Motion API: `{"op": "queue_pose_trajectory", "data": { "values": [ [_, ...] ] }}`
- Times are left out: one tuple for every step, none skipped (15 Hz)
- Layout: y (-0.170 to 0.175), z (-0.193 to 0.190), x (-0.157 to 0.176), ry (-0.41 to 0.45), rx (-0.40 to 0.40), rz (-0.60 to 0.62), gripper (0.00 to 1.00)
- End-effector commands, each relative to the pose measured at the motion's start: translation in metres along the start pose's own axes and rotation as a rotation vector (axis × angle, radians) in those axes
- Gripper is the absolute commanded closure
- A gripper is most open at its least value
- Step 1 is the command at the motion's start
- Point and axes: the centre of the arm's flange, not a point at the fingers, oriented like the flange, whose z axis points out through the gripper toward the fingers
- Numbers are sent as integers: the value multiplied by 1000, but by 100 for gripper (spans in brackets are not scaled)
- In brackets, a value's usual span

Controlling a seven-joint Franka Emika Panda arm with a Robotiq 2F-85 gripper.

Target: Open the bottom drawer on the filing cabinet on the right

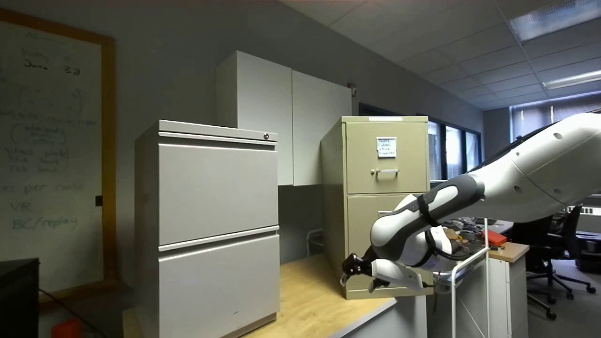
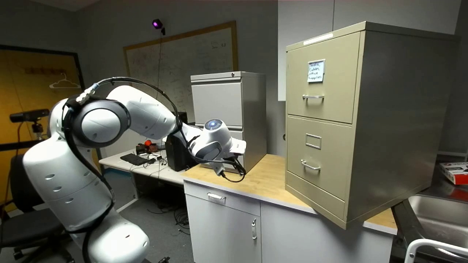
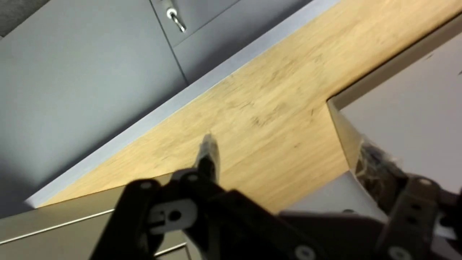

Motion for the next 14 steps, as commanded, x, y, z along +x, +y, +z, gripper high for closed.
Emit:
{"op": "queue_pose_trajectory", "data": {
  "values": [
    [54, -23, 13, 103, 15, 128, 0],
    [67, -30, 17, 126, 13, 168, 0],
    [76, -36, 19, 143, 16, 207, 0],
    [79, -41, 16, 153, 13, 229, 0],
    [76, -44, 11, 148, 24, 228, 0],
    [77, -31, 23, 131, -6, 211, 0],
    [78, -34, 21, 133, -2, 218, 0],
    [78, -36, 19, 133, 3, 221, 0],
    [77, -37, 17, 133, 7, 220, 0],
    [76, -38, 17, 133, 8, 220, 0],
    [70, -27, 17, 124, -3, 226, 0],
    [69, -22, 21, 127, -12, 230, 0],
    [70, -19, 29, 140, -5, 242, 0],
    [72, -17, 36, 154, -12, 253, 0]
  ]
}}
